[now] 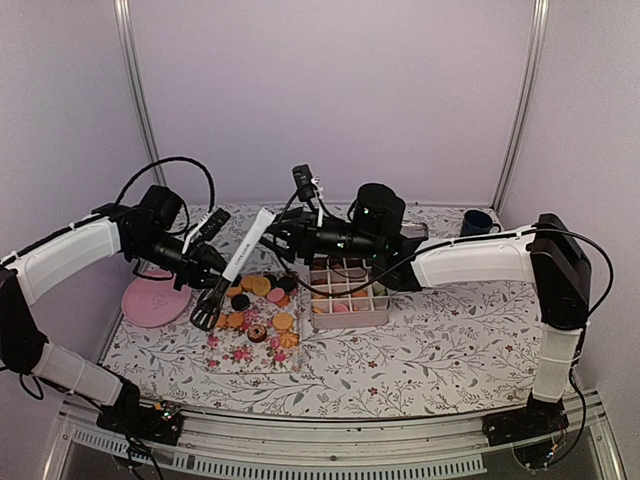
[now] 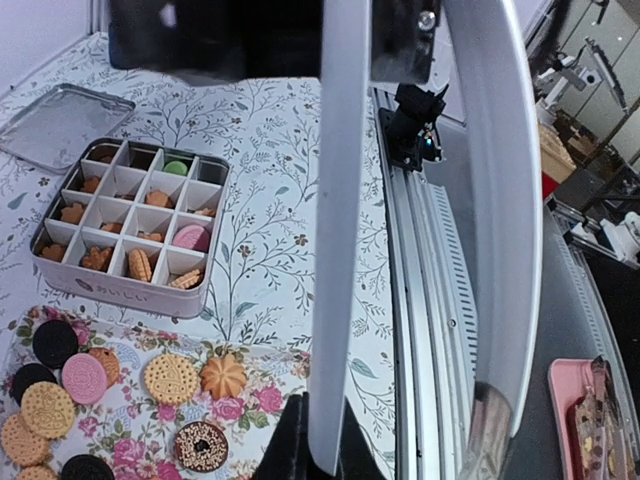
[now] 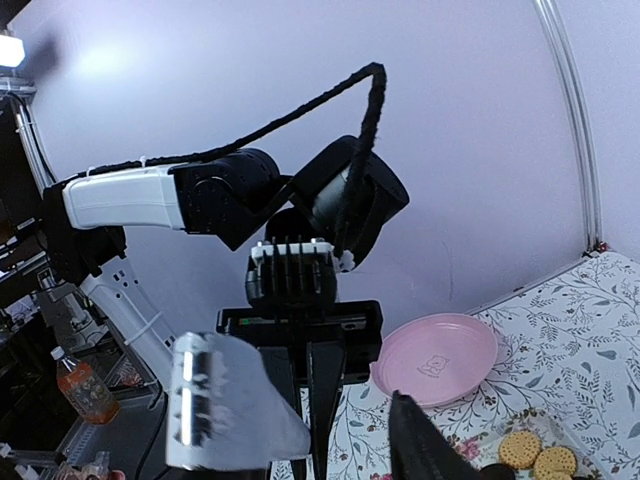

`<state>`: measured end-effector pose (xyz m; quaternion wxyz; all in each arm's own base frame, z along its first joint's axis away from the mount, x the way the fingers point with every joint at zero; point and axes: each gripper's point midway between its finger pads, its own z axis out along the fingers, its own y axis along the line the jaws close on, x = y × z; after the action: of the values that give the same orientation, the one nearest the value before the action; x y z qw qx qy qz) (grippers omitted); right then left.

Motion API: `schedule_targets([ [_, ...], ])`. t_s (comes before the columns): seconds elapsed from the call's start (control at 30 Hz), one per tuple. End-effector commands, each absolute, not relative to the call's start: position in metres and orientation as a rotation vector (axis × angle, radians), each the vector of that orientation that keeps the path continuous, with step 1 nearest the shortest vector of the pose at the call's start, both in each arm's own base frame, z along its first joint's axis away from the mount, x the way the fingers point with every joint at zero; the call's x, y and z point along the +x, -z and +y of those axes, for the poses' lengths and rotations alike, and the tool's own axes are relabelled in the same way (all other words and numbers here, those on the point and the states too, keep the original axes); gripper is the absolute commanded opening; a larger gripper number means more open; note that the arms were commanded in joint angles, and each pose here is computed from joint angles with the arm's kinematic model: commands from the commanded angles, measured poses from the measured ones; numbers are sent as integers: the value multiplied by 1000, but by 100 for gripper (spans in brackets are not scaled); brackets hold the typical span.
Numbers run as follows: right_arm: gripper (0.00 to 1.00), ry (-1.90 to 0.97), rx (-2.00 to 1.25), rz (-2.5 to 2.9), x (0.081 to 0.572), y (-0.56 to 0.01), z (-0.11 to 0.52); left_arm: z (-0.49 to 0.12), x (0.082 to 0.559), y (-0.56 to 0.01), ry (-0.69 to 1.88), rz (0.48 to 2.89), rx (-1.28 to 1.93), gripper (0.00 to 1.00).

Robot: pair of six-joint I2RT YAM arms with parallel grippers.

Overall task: Pack the cookies
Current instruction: Pass from the right arm to the left, then pass from the left arm to the right

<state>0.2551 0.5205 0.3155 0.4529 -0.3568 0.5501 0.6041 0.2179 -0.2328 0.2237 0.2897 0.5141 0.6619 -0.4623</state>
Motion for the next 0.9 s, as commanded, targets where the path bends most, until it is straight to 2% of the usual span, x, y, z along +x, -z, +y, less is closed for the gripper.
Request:
schedule_targets([
  [0.0, 71, -1486, -904, 1310, 251, -334, 501, -231, 209, -238, 1179, 1685, 1440, 0],
  [0.13, 99, -1562, -1014, 1341, 235, -311, 493, -232, 214, -244, 1146, 1667, 1462, 0],
  [0.43, 99, -1568, -1080, 1260, 222, -314, 515, -242, 221, -256, 1157, 1642, 1472, 0],
  [0.77, 100, -1561, -1163, 1178, 210, -330, 530, -240, 226, -241, 1094, 1669, 1495, 0],
  [0.87, 90, -1554, -1225, 1215, 211, -324, 538, -240, 229, -237, 1069, 1681, 1501, 0],
])
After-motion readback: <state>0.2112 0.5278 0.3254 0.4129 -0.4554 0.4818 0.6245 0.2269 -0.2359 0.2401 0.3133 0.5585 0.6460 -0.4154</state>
